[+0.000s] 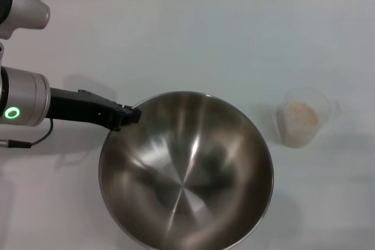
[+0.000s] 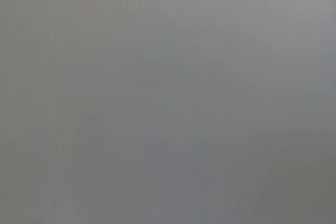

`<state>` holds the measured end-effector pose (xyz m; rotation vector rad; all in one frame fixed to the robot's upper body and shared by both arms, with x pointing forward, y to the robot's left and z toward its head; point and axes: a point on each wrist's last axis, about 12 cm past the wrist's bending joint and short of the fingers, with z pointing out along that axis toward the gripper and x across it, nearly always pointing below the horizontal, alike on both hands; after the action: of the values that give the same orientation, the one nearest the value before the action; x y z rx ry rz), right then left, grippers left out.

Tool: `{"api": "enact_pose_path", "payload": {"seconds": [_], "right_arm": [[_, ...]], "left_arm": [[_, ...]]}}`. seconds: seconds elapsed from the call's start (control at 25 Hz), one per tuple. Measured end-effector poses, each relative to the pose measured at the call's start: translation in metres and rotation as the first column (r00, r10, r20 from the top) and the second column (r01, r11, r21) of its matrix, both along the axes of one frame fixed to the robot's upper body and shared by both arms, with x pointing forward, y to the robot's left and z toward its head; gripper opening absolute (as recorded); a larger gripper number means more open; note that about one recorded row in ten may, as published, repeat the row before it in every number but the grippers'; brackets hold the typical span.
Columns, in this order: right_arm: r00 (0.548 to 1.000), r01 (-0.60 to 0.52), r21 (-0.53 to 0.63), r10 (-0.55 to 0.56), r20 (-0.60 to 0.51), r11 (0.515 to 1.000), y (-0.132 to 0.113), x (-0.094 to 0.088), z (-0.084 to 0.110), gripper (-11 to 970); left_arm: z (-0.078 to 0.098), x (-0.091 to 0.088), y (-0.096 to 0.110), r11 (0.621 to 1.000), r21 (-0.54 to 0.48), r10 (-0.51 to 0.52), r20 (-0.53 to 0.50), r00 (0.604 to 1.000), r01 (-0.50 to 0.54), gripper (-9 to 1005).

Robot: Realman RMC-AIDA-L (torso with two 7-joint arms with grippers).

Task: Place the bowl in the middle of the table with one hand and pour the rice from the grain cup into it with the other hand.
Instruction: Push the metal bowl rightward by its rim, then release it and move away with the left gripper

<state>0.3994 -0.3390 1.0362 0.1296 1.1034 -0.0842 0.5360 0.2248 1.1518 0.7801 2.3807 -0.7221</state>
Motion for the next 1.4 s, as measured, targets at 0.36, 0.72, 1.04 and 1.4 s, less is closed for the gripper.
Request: {"api": "enact_pose_path", "payload": {"seconds": [0.36,0.72,1.04,1.4], "right_arm": [[1.000,-0.003,-0.001,0.003,0.004,1.000,0.000,0.002,0.001,815],[1.000,0.001,0.000,-0.001,0.006,1.000,0.000,-0.001,0.000,815],[1.000,-0.002,0.002,0.002,0.009,1.000,0.000,-0.001,0.001,815],[1.000,0.000,-0.002,0.000,0.009,1.000,-0.001,-0.001,0.001,815]], "left_arm": [[0.004,0.017,-0.005,1.000,-0.004,0.007,0.024,1.000,-0.007,93],[0.004,0.037,-0.005,1.000,-0.023,0.012,0.030,0.999,-0.012,101],[0.008,0.044,-0.008,1.000,-0.020,0.015,0.059,0.998,-0.014,108],[0.009,0.063,-0.018,1.000,-0.010,0.011,0.080,0.997,-0.010,116]]}}
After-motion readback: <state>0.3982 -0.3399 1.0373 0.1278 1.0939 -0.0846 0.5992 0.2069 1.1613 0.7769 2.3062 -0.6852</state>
